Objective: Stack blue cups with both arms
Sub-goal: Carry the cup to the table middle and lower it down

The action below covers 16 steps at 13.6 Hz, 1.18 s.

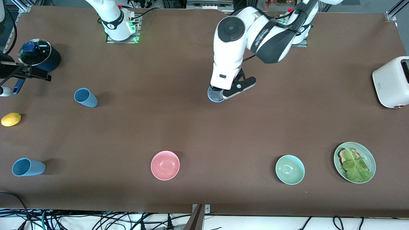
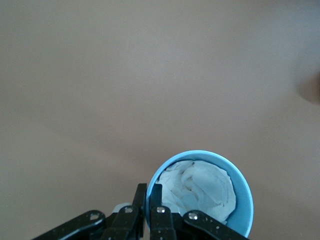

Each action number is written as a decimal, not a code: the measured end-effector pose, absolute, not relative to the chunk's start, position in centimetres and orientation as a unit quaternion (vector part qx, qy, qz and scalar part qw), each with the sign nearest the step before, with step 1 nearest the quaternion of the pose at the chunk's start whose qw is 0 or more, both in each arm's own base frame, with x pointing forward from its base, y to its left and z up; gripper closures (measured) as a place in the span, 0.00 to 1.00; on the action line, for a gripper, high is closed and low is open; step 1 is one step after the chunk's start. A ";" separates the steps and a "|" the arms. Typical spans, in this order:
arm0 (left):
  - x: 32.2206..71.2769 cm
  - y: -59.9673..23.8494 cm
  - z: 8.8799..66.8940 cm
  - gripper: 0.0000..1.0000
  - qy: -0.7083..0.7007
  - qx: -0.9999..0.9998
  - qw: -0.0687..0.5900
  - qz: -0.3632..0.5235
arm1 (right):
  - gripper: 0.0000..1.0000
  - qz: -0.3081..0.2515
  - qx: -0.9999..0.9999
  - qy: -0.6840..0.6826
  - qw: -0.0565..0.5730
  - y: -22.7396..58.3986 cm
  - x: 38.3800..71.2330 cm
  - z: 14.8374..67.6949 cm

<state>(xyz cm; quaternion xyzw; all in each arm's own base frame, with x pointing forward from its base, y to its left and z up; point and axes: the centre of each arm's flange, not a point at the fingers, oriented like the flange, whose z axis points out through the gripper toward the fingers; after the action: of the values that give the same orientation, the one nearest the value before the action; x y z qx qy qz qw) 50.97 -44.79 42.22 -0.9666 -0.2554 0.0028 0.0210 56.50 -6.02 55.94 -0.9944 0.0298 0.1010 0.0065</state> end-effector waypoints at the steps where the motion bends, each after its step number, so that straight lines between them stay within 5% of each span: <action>1: 51.1 -45.5 40.9 0.93 -0.257 -0.966 0.020 0.000 | 0.00 0.101 -0.994 0.030 0.006 -6.0 56.5 55.9; 16: 52.1 -49.7 28.5 0.93 -0.308 -0.949 0.024 -0.066 | 0.00 0.101 -0.994 0.035 0.007 -6.6 56.4 55.9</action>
<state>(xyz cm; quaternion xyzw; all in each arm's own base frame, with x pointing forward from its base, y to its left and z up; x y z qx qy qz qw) 52.08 -49.71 28.51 -0.9488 -0.3080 -0.0664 0.0237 56.43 -6.61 55.95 -0.9942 0.0348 0.1010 0.0070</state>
